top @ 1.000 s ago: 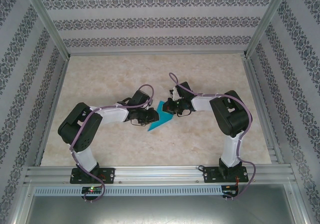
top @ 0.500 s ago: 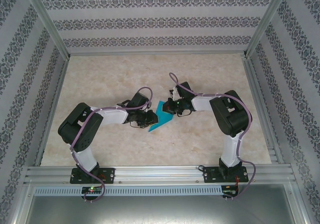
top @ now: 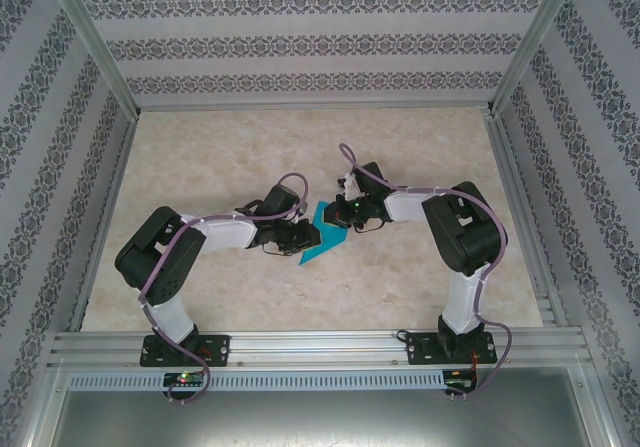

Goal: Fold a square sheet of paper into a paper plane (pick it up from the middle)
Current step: Fourth fold the wing at the center of the table.

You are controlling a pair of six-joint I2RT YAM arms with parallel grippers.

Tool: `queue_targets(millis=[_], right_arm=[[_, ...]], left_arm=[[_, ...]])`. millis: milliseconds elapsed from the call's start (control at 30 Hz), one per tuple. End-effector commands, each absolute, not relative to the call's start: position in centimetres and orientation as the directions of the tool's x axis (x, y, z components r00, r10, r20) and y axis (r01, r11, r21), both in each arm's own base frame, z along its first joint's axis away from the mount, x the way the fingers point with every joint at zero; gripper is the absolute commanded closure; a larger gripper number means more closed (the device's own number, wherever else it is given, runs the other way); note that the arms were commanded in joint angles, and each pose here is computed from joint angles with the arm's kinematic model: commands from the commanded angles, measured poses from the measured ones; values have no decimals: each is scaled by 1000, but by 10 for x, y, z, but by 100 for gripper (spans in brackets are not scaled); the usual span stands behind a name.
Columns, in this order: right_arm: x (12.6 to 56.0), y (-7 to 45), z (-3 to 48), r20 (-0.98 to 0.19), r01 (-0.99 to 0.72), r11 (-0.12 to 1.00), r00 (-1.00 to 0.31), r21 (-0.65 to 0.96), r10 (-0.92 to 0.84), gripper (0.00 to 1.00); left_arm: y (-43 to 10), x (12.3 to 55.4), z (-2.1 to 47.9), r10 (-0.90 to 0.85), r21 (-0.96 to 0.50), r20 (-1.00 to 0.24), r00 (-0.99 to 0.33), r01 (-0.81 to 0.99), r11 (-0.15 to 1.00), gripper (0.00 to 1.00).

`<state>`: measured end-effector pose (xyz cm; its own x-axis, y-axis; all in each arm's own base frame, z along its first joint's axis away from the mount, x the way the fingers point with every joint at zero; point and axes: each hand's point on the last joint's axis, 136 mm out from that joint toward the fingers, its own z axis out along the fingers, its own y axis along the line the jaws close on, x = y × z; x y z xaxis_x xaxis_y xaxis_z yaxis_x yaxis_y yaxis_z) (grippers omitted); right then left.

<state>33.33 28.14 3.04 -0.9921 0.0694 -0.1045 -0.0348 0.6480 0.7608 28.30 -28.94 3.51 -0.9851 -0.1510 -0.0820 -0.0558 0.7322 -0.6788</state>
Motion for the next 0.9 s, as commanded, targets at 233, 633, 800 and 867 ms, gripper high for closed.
queue_targets(millis=[233,633,800,867], right_arm=[[317,277,8,-60,-10,693,-997,721,48,99],[315,265,-13,-24,40,744,-997,667,75,99],[314,264,-15,-18,46,748,-997,662,77,99],[314,263,-16,-16,50,750,-997,660,80,99]], left_arm=[[-286,272,17,-148,-649,-43,-988,-85,756,78],[-282,263,12,-151,-635,-22,-988,-103,766,78],[-281,257,13,-145,-635,-9,-989,-106,765,78],[-280,253,13,-142,-632,-5,-990,-107,768,78]])
